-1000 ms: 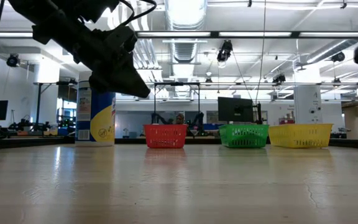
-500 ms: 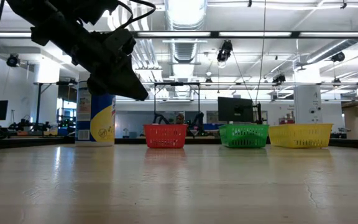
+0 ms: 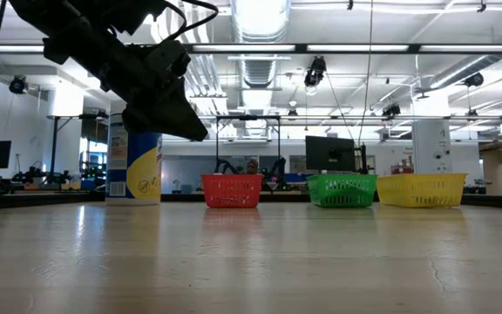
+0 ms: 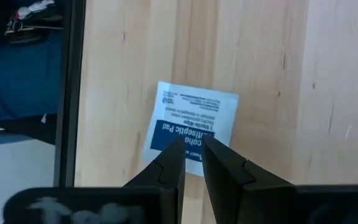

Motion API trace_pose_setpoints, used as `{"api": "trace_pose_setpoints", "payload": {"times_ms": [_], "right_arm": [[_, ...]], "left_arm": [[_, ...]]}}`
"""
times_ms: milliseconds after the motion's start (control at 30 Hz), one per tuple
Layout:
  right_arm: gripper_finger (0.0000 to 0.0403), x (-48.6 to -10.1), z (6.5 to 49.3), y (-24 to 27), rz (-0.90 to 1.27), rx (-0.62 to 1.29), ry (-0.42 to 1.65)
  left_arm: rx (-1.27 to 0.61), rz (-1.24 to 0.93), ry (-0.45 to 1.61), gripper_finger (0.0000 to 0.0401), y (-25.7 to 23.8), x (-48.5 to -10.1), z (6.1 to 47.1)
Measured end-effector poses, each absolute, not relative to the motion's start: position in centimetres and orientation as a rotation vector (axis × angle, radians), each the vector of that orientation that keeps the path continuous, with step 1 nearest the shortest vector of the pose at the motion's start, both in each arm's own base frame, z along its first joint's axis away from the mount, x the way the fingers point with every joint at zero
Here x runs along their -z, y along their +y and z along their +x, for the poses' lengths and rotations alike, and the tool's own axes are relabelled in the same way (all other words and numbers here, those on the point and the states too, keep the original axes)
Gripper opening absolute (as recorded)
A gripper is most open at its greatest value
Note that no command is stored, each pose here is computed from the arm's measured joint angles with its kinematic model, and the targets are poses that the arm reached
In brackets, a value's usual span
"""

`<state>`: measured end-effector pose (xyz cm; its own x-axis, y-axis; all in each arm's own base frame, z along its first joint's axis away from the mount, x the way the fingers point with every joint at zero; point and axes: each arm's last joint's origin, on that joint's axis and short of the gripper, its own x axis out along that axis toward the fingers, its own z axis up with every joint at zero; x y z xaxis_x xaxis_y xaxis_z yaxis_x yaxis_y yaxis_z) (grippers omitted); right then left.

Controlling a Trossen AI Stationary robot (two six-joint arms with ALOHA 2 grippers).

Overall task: Pick & Place First Aid Supplies
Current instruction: Put the alcohol pad in the green bin

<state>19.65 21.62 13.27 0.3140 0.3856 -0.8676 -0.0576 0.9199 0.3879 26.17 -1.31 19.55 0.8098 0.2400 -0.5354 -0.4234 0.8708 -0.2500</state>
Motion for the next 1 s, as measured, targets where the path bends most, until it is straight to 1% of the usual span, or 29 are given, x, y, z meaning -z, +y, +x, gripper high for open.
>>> {"api": "trace_pose_setpoints", "payload": {"times_ms": [300, 667, 800, 1000], "right_arm": [[0.0052, -12.6, 19.7, 20.7, 0.298, -0.285, 1.225], [0.0051, -10.7, 18.7, 18.5, 0.313, -0.230, 1.258], [0.0051, -10.7, 19.5, 17.3, 0.263, -0.263, 1.250], [0.0051, -11.2, 21.2, 14.4, 0.162, -0.241, 1.194]], "left_arm": [[-0.363, -0.371, 0.516, 0.0094, -1.3, -19.6, 26.2], [-0.363, -0.369, 0.516, 0.0094, -1.3, -19.6, 26.2], [-0.363, -0.369, 0.517, 0.0094, -1.3, -19.6, 26.2], [-0.360, -0.360, 0.518, 0.0094, -1.3, -19.6, 26.2]]}}
